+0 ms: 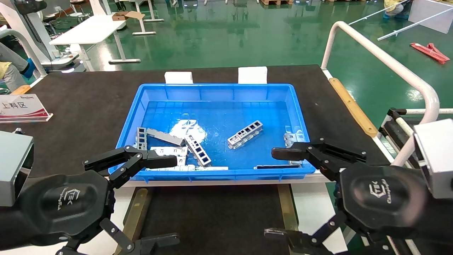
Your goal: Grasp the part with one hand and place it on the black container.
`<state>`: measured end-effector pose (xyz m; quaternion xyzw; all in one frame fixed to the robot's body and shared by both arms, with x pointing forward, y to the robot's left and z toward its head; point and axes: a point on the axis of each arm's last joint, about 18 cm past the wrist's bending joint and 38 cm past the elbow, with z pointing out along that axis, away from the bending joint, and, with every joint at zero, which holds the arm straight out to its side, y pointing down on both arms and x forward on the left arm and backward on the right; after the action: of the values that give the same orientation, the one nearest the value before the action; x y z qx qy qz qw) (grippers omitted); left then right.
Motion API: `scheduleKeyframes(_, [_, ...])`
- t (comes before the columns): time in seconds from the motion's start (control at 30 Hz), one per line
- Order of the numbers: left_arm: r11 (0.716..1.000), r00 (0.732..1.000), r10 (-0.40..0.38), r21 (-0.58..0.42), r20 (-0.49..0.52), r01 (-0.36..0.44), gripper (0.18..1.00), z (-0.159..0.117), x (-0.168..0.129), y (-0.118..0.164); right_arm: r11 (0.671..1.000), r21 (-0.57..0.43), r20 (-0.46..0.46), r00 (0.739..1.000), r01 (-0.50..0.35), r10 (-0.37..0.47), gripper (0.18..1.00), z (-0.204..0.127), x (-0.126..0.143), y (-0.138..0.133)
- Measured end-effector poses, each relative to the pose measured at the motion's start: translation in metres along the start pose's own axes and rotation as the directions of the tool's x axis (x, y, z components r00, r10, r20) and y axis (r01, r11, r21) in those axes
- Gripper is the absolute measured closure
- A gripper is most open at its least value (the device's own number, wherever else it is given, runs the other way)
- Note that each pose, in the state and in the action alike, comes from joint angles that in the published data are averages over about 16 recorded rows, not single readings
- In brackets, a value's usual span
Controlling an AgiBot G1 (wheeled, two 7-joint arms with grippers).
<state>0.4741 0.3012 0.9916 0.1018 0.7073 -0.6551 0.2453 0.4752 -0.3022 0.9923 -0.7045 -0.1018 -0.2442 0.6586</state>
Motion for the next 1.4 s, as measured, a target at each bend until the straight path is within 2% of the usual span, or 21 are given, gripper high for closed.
scheduleKeyframes(1.4, [1.000, 1.000, 0.000, 0.000, 0.000, 0.000, 0.184, 0.0000, 0.0000, 0.0000, 1.000, -0.001, 0.001, 1.000, -0.001, 0.001, 0.178, 0.0001, -0.0002, 0.0003])
